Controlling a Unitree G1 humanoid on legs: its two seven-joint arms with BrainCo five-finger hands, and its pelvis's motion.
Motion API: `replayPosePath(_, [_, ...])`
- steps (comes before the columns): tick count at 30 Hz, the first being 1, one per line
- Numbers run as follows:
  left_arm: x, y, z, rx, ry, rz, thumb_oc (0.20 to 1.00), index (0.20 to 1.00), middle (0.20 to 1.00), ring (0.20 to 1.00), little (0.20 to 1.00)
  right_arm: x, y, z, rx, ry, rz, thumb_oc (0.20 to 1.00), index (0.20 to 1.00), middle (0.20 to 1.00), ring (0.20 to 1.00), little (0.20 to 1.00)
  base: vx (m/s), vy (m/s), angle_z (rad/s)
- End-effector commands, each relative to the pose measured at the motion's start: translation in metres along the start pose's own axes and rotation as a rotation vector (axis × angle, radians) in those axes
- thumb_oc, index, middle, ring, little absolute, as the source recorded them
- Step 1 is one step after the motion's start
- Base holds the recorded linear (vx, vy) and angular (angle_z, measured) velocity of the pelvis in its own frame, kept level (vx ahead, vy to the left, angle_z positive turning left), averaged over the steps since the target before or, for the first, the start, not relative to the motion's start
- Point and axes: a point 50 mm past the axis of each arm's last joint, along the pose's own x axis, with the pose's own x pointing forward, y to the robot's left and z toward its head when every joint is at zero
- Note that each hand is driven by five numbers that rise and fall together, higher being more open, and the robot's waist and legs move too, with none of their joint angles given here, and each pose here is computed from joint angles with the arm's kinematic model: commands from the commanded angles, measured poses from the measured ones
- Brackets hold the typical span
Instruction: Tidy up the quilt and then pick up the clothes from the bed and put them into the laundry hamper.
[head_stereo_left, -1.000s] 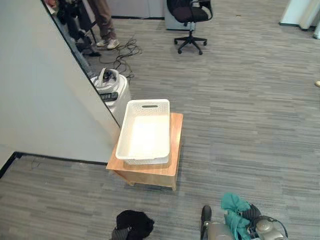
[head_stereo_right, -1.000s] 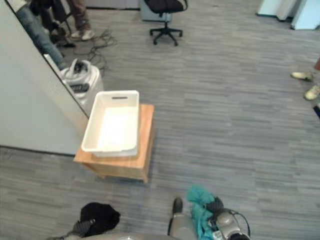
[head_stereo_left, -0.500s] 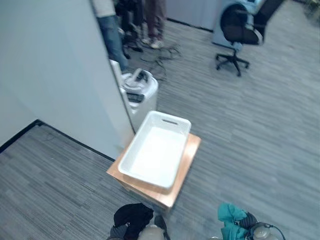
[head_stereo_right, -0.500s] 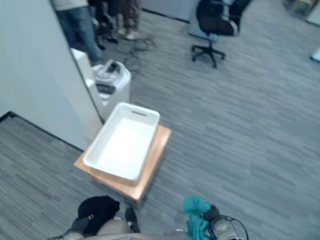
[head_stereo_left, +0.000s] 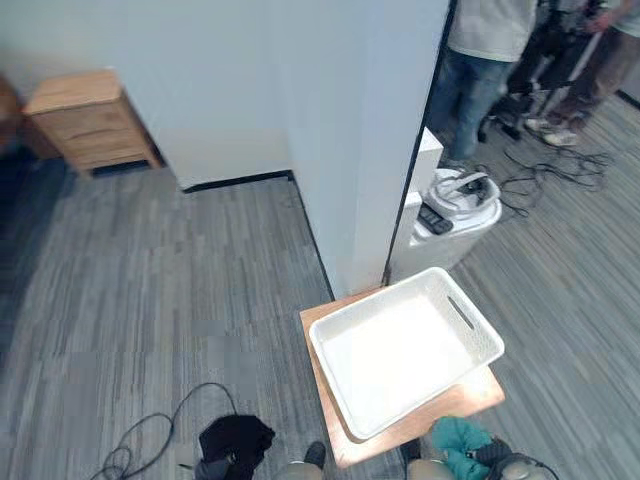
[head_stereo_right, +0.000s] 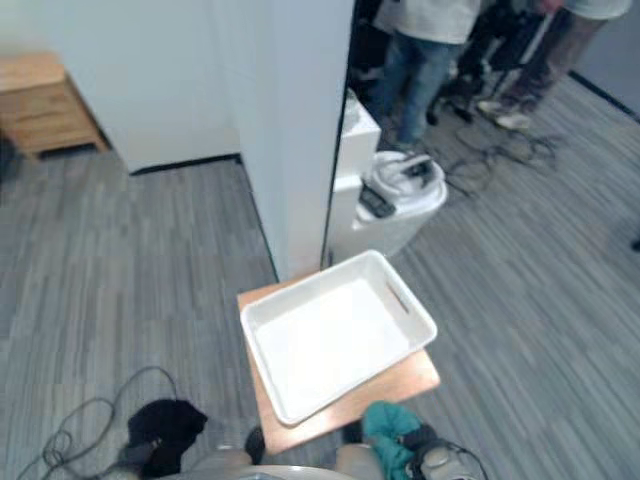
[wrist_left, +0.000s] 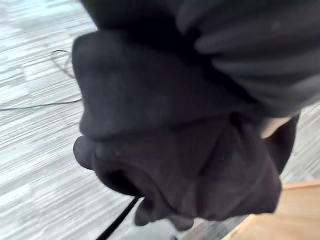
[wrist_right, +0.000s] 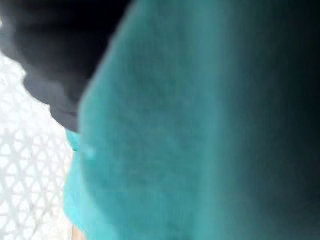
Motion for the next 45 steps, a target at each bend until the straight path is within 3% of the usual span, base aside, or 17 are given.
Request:
replayPosePath(1, [0.004,0.011,0.028,-0.066,-0.075,0.046,0.2,0.2,0.2,0.2,0.2,0.002,-0.033,0.009,0.088,-0.028,-0.1,0.2,0.2,0.2,0.2,0.2,-0.04,-0.296,0.74])
replayPosePath(10, [0.003,-0.003,0.043,0.057,-0.125,-0.019,0.2,0.2,0.2,0.2,0.2,-0.001,-0.065,-0.011,0.248,0.041,-0.226,0.2,0.2,0.2,0.2,0.2,-0.13,-0.09,0.77])
replayPosePath(15, [0.005,0.007,0.05,0.1,-0.14,-0.005,0.2,0.2,0.2,0.2,0.2,-0.002,-0.079,-0.003,0.316,-0.006,-0.286,0.2,0.2,0.2,0.2,0.2,-0.13,-0.002,0.19])
replayPosePath(21, [0.005,0.017,0.057,0.161,-0.182,0.025,0.2,0.2,0.2,0.2,0.2,-0.023,-0.128,0.063,0.299,-0.361,-0.462,0.2,0.2,0.2,0.2,0.2,-0.23,-0.06,-0.19])
replayPosePath(25, [0.004,0.013,0.055,0.133,-0.188,0.018,0.2,0.2,0.2,0.2,0.2,-0.054,-0.163,0.101,0.209,-0.577,-0.583,0.2,0.2,0.2,0.2,0.2,-0.07,-0.099,-0.21])
replayPosePath(29, [0.003,0.011,0.052,0.093,-0.194,0.014,0.2,0.2,0.2,0.2,0.2,-0.111,-0.189,0.165,0.033,-0.921,-0.695,0.2,0.2,0.2,0.2,0.2,-0.04,-0.162,-0.33])
replayPosePath(31, [0.002,0.008,0.056,0.084,-0.212,0.007,0.2,0.2,0.2,0.2,0.2,-0.143,-0.19,0.201,-0.076,-1.104,-0.693,0.2,0.2,0.2,0.2,0.2,-0.05,-0.12,-0.17])
replayPosePath(34, [0.002,0.005,0.059,0.047,-0.223,0.001,0.2,0.2,0.2,0.2,0.2,-0.157,-0.181,0.22,-0.149,-1.197,-0.647,0.2,0.2,0.2,0.2,0.2,-0.02,-0.106,0.05])
replayPosePath(40, [-0.001,0.003,0.066,-0.002,-0.265,-0.008,0.2,0.2,0.2,0.2,0.2,-0.159,-0.156,0.242,-0.224,-1.262,-0.528,0.2,0.2,0.2,0.2,0.2,0.0,-0.056,0.28])
replayPosePath(45, [-0.009,0.014,0.101,-0.02,-0.439,0.028,0.2,0.2,0.2,0.2,0.2,-0.156,-0.131,0.269,-0.28,-1.304,-0.456,0.2,0.2,0.2,0.2,0.2,-0.05,-0.033,0.27])
